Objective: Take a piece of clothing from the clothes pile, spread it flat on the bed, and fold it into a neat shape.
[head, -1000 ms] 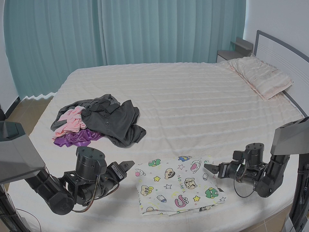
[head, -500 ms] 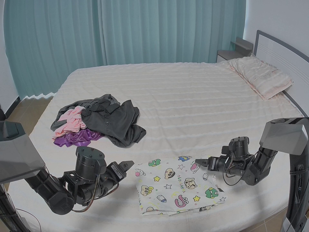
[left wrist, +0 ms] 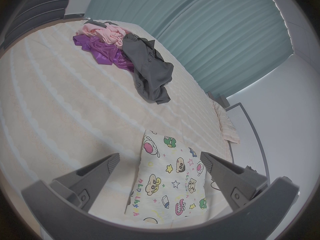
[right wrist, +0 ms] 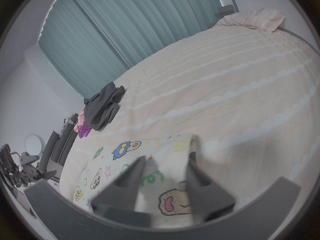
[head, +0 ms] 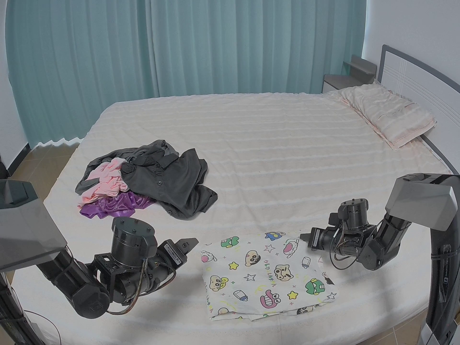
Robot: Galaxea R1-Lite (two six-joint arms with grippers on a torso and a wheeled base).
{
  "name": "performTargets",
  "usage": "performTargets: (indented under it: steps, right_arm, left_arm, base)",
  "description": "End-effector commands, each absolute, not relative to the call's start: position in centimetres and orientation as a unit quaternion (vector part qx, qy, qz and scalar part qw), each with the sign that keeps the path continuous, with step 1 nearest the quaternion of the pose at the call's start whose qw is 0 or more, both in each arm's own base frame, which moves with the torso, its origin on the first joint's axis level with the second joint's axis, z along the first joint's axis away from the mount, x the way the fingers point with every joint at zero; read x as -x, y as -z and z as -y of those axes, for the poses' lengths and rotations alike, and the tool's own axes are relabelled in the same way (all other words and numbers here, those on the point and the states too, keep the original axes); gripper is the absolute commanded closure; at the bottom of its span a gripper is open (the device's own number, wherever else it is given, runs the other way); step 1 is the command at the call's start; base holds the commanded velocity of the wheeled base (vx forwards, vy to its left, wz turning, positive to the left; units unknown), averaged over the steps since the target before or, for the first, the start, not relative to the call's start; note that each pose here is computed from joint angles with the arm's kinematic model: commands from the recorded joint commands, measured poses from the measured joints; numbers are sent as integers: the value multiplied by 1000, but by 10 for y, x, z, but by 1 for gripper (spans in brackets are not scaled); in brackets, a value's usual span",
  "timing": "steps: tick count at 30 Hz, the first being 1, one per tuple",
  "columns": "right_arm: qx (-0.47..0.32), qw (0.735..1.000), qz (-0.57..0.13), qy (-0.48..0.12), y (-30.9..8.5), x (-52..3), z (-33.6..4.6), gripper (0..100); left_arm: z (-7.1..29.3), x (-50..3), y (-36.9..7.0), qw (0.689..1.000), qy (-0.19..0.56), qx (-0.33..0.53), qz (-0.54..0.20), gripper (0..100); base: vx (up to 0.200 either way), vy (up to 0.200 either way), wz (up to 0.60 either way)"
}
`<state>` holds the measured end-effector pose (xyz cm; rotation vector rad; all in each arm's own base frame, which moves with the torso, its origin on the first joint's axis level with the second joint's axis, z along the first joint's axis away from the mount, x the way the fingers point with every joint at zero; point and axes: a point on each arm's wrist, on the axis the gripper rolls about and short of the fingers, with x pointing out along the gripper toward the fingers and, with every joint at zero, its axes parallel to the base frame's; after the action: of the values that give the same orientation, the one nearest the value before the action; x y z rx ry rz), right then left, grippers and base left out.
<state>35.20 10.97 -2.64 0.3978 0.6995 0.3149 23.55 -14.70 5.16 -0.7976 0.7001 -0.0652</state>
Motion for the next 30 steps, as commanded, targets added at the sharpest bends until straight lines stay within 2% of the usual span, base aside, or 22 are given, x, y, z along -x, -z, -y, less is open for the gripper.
performTargets:
  steps: [1, 22, 23, 27, 30]
  right_arm:
    - [-205, 909, -331, -147, 23, -354, -108, 100]
    - [-223, 912, -321, -126, 18, -361, -95, 100]
    - [-224, 912, -320, -125, 18, -361, -95, 0]
    - [-224, 913, -319, -119, 12, -355, -89, 0]
    - [-218, 914, -320, -119, 4, -343, -85, 0]
  left_arm:
    - [147, -236, -51, 862, 30, 380, -335, 0]
    - [150, -237, -38, 860, 22, 369, -352, 0]
    - [150, -236, -37, 859, 22, 368, -354, 0]
    - [153, -234, -35, 854, 34, 368, -367, 0]
    - [159, -228, -34, 838, 58, 377, -390, 0]
  base:
    - [0, 0, 0]
    - [0, 0, 0]
    - [0, 0, 0]
    - [0, 0, 0]
    - [0, 0, 0]
